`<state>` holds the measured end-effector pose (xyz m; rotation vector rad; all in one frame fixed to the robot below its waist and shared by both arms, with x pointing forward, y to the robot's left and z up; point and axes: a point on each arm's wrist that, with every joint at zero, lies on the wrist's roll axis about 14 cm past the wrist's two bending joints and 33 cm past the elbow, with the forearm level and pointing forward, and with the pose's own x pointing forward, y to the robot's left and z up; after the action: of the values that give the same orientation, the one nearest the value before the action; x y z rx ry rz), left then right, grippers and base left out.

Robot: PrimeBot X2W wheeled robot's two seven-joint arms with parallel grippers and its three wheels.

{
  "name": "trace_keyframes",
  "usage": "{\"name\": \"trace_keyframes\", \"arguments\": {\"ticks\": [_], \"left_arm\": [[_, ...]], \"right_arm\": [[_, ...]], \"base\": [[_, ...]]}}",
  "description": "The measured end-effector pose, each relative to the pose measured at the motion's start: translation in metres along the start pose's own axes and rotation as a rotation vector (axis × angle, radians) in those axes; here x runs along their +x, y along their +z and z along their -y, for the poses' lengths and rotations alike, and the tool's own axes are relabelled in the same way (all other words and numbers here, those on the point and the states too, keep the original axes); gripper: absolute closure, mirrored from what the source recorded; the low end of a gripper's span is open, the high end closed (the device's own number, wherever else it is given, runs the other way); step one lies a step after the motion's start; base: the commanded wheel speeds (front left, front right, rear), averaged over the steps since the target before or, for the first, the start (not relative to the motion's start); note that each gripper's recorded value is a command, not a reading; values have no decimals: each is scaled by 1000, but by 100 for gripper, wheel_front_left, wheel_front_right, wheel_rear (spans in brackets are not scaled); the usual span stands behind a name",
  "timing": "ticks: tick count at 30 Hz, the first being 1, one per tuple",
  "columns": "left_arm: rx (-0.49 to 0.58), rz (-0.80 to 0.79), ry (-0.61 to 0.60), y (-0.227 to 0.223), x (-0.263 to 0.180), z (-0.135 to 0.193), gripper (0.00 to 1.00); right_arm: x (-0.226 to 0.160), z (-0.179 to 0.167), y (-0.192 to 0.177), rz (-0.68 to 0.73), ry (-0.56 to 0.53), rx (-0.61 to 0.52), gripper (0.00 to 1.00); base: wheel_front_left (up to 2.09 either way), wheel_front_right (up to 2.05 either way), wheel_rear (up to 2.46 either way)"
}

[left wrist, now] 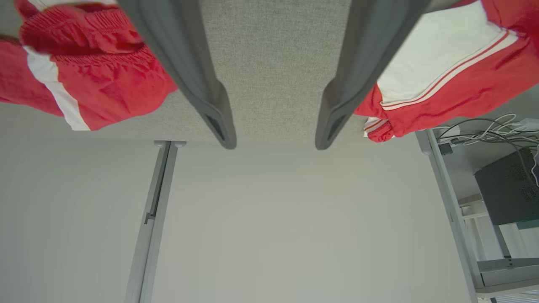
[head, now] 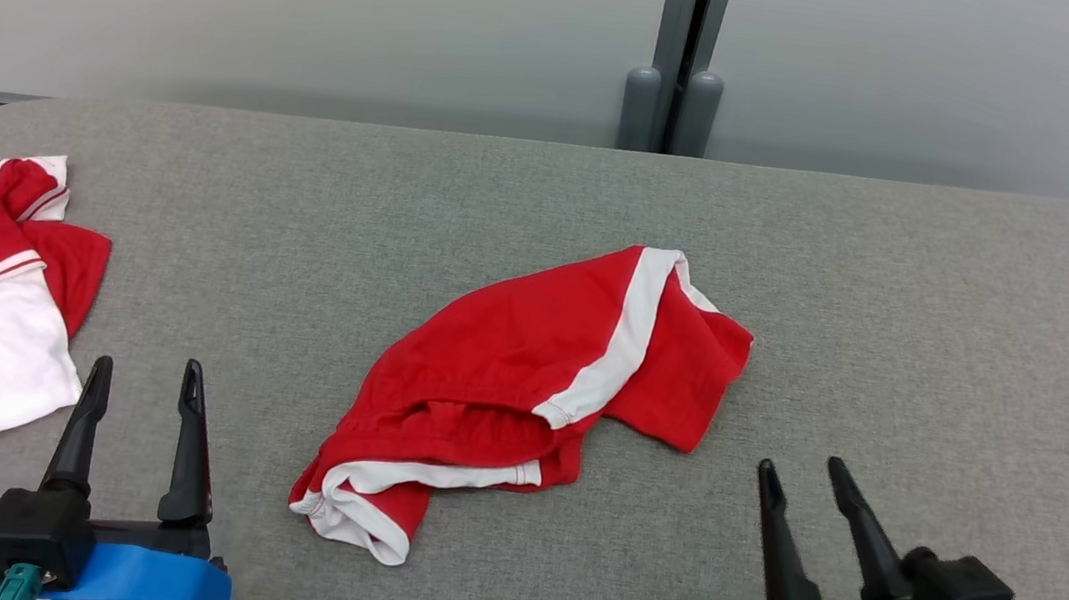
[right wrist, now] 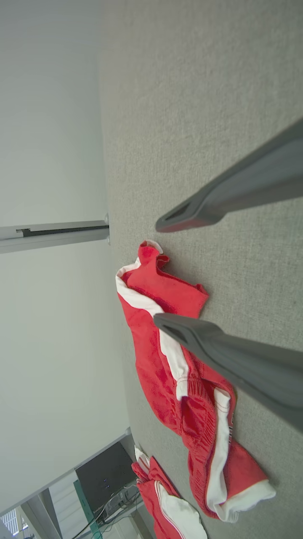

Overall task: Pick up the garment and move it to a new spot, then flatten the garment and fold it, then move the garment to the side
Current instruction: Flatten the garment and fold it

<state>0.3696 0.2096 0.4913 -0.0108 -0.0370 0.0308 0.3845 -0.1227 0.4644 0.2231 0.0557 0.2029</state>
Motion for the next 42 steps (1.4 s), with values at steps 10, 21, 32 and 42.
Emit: {"name": "trace_keyframes", "arguments": {"ticks": [10,21,32,42], "left_arm": [[1,-23,48,-5,-13,-14,0],[-20,-46,120,-11,-24,-31,0],[-30,-66,137,-17,-20,-29,0],[-36,-71,132,-19,-17,-27,0]], "right_arm": [[25,-94,-37,-120,307,-32,0],[33,-133,-93,-308,455,-56,0],[50,-141,-114,-381,482,-51,0],[57,-153,-118,-398,519,-34,63]], "base": [[0,0,0],[0,0,0],[0,0,0],[0,0,0]]}}
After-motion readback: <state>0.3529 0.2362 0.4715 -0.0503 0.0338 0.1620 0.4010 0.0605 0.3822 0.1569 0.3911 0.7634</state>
